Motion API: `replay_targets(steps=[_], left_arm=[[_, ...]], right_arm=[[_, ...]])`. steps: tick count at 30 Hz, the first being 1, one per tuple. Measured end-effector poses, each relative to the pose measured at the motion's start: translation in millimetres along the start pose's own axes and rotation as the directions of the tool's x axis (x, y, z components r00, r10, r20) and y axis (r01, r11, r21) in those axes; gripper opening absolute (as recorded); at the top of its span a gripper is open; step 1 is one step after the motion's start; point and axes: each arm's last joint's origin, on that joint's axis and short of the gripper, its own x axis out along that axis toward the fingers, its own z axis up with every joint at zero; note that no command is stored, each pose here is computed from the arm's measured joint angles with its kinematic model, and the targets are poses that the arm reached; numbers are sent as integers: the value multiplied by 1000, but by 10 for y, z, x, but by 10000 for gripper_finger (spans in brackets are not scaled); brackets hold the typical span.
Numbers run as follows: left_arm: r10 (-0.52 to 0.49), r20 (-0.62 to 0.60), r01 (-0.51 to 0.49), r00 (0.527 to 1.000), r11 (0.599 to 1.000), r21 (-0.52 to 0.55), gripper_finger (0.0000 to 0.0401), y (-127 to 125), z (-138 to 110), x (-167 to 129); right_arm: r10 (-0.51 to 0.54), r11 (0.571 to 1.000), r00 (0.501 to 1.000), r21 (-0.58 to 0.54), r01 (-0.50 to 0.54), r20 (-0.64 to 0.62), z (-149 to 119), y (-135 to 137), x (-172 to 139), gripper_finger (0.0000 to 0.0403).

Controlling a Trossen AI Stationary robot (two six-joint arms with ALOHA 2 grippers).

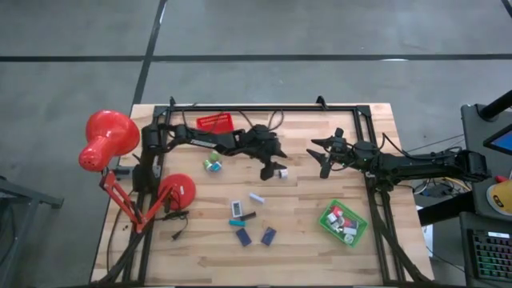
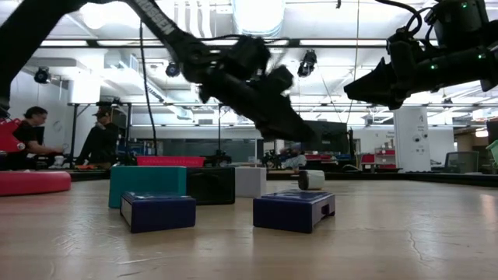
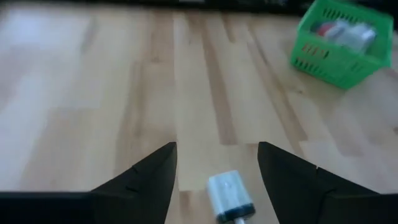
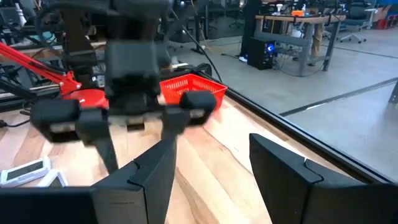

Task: Pick & Place Office items
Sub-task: Put the white black charger adapter into the green bin

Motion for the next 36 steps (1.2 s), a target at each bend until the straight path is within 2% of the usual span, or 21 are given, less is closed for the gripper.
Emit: replay_targets(steps=[6, 15, 20, 31, 36], left_arm=[[71, 92, -71, 993, 997, -2, 231, -86, -191, -402], [133, 147, -139, 980, 990, 28, 232, -265, -210, -906], [161, 124, -164, 979, 986, 15, 232, -290, -337, -959], [160, 132, -164, 978, 986, 21, 232, -296, -335, -962], [158, 127, -162, 979, 987, 21, 232, -298, -345, -961]], right_arm=[[0, 1000, 1000, -1, 0, -1, -1, 0, 0, 199], [0, 1000, 1000, -1, 0, -3, -3, 0, 0, 199], [-1, 1000, 1000, -1, 1, -4, -4, -1, 0, 199], [0, 1000, 1000, 0, 0, 2, 2, 0, 0, 199], [33, 997, 999, 70, -33, 0, 2, 10, 0, 199]])
